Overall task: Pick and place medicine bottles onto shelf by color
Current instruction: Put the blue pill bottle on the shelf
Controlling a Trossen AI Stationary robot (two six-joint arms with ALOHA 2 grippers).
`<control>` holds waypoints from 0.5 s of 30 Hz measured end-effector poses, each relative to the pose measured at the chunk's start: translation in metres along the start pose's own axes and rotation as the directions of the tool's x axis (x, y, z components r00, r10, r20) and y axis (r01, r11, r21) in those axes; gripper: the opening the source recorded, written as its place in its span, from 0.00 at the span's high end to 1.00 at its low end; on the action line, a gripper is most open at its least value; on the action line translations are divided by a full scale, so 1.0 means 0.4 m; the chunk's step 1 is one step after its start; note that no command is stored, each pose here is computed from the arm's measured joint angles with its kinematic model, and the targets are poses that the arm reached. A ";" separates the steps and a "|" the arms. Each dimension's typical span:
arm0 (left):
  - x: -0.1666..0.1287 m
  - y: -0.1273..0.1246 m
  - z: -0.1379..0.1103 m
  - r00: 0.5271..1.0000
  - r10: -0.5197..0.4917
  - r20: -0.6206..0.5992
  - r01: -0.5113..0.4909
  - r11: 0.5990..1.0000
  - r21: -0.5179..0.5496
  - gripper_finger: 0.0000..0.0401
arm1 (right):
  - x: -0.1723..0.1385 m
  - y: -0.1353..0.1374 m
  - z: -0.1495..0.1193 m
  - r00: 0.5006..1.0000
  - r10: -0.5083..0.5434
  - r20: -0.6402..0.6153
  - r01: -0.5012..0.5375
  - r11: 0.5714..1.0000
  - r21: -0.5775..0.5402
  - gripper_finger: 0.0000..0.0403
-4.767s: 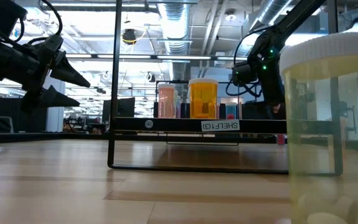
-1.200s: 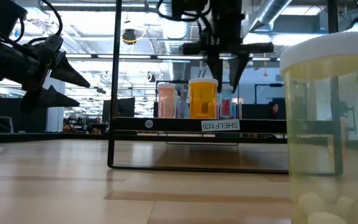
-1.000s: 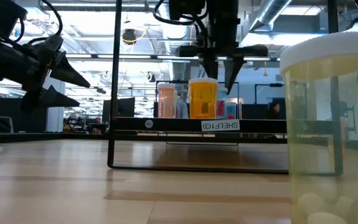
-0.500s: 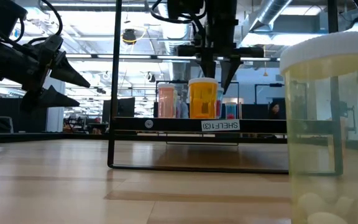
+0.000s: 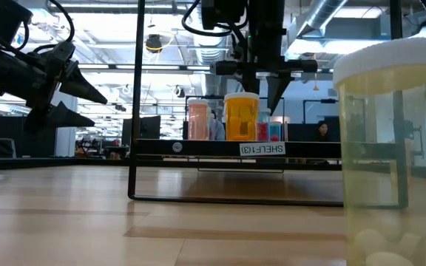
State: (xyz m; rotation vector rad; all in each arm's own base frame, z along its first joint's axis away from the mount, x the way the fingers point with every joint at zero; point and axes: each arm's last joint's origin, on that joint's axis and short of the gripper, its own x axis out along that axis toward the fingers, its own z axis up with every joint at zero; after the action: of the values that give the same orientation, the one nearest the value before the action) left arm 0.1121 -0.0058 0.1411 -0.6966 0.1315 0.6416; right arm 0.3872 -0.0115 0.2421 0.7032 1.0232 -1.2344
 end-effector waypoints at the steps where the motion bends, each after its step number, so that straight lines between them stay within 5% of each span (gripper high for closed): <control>1: 0.000 0.000 0.000 1.000 0.000 0.000 0.000 1.000 0.000 0.25 | 0.001 0.000 0.001 1.000 -0.001 0.000 0.001 1.000 0.002 0.63; 15: 0.000 0.000 0.000 1.000 0.000 0.000 0.000 1.000 0.000 0.25 | 0.015 0.007 -0.008 1.000 0.021 0.016 -0.021 1.000 0.011 0.61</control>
State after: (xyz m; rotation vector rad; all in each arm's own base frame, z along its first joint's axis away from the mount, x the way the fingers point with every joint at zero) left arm 0.1120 -0.0058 0.1409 -0.6963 0.1320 0.6418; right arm 0.3894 -0.0104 0.2350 0.7099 0.9945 -1.2262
